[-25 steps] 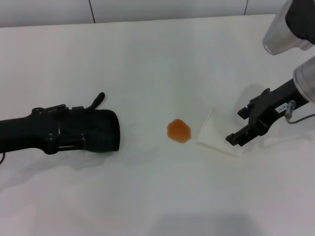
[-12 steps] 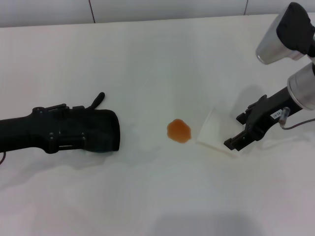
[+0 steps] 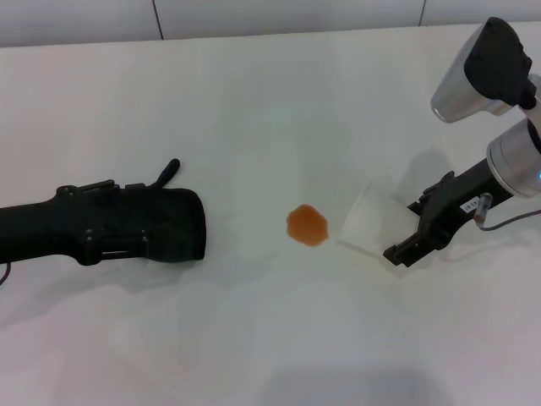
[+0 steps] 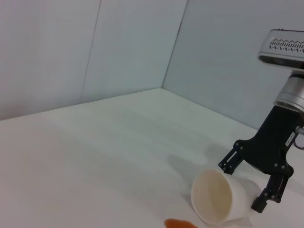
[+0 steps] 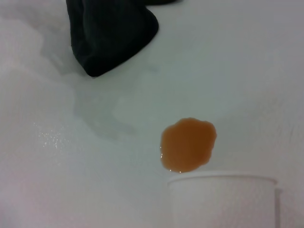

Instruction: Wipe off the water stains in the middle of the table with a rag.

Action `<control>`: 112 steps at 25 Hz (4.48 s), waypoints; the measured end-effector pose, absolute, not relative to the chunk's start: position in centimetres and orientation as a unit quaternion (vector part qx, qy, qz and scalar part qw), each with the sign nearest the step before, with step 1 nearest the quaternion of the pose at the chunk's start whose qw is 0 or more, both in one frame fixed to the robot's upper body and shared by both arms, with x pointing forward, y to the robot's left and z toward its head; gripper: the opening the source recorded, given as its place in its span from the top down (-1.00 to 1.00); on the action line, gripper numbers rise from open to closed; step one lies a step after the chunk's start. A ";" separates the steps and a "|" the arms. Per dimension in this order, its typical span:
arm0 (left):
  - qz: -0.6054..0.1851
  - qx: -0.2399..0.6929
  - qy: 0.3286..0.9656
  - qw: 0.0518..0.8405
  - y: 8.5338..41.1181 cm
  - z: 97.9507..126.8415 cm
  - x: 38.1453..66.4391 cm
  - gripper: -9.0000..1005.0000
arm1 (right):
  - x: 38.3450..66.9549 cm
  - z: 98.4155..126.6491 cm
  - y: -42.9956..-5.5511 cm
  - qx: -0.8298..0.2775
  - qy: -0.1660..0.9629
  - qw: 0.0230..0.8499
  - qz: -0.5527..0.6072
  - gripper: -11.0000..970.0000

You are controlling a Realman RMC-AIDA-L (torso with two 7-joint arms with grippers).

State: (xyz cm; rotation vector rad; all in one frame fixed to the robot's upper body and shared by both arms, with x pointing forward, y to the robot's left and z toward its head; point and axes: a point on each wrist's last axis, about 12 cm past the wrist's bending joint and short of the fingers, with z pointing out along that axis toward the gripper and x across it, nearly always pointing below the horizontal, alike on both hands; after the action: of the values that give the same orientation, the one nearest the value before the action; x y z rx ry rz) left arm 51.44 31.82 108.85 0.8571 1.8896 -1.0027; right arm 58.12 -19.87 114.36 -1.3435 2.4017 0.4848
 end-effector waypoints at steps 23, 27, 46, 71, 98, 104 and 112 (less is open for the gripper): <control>-0.398 0.339 0.750 0.406 31.8 108.8 51.3 -0.75 | 58.1 114.3 -19.7 -0.476 0.845 0.172 0.170 -0.39; -0.399 0.338 0.749 0.406 31.8 108.8 51.2 -0.75 | 58.1 114.3 -19.7 -0.477 0.845 0.172 0.170 -0.33; -0.396 0.338 0.749 0.410 31.8 108.9 51.5 -0.75 | 56.4 119.4 -23.3 -0.439 0.739 0.438 0.264 -0.27; -0.379 0.330 0.758 0.417 31.9 108.7 52.1 -0.75 | 55.5 108.6 -27.0 -0.407 0.689 0.547 0.247 -0.25; -0.382 0.331 0.756 0.415 31.5 108.9 52.4 -0.75 | 53.3 103.9 -27.9 -0.374 0.726 0.524 0.243 -0.25; -0.382 0.331 0.757 0.415 31.5 108.9 52.4 -0.75 | 53.2 103.6 -28.0 -0.372 0.730 0.521 0.240 -0.26; -0.382 0.331 0.756 0.416 31.5 109.0 52.5 -0.75 | 53.2 103.0 -28.4 -0.362 0.743 0.514 0.229 -0.25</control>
State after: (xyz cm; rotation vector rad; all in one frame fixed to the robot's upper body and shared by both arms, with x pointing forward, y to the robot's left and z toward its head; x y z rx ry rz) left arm 52.49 31.48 108.99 0.8322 1.8986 -0.9592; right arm 53.15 -28.36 103.04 -0.8701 1.7863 0.5516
